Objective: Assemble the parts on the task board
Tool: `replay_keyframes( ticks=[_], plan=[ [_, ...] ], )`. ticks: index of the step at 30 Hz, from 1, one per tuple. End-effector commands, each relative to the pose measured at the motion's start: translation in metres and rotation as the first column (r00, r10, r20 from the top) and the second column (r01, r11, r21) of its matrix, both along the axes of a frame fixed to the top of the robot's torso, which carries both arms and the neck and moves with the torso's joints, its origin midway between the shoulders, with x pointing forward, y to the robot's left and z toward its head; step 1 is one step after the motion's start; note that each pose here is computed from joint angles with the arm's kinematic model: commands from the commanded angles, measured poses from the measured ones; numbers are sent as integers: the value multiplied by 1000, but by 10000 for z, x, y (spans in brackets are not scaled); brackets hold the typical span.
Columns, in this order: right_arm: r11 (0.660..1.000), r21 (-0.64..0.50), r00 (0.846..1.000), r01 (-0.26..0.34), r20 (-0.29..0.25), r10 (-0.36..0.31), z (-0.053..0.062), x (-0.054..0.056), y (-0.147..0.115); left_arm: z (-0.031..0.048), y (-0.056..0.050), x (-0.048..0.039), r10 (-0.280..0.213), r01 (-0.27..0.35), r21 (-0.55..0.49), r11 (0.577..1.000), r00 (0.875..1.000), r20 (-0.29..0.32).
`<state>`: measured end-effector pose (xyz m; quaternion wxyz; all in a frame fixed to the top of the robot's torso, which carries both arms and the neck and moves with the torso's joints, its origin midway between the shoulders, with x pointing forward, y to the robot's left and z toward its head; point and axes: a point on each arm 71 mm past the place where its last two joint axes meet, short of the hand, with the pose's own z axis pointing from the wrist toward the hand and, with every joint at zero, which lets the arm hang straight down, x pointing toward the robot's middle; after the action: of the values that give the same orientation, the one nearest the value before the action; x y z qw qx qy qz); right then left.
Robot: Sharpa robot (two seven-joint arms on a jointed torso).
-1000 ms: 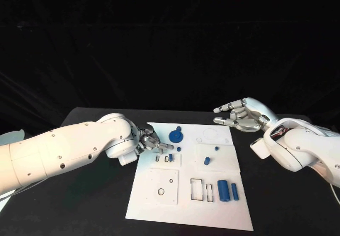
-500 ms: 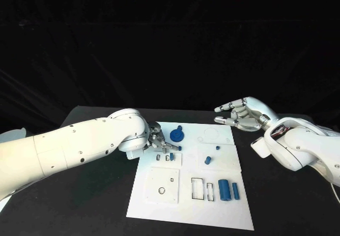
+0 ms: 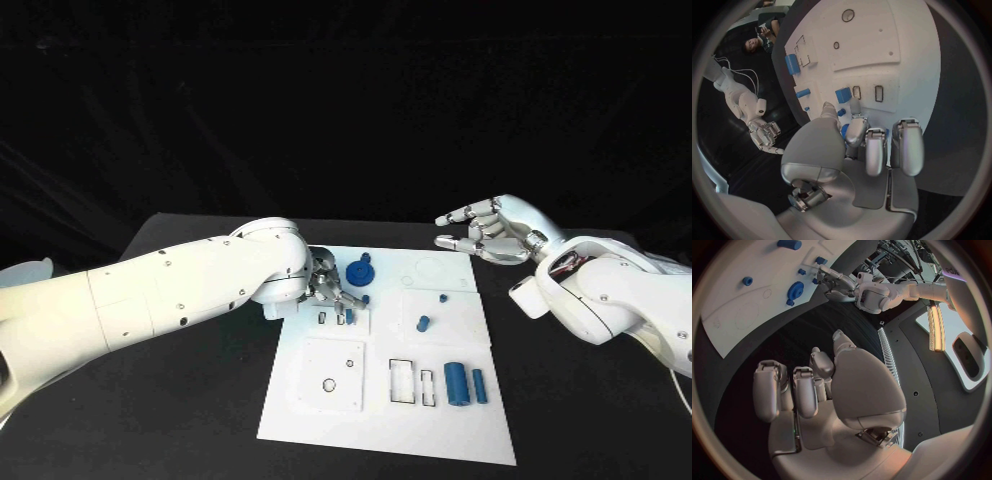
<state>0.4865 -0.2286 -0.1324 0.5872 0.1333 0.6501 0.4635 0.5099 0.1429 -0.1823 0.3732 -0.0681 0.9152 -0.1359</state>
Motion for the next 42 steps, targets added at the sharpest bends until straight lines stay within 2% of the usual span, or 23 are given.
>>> replay_keyframes(
  ticks=[1,18,42],
  plan=[
    [1000,-9,1000,-8,3,8,-5,2,12,-11,-7,-7,-13,14,45,999,1000,-22],
    [1000,-11,1000,-9,-4,9,-29,17,27,-25,-83,-23,-37,38,51,998,999,-34],
    [1000,-20,1000,-4,-14,3,-54,37,18,-24,-119,-37,-49,51,52,997,998,-37]
  ],
)
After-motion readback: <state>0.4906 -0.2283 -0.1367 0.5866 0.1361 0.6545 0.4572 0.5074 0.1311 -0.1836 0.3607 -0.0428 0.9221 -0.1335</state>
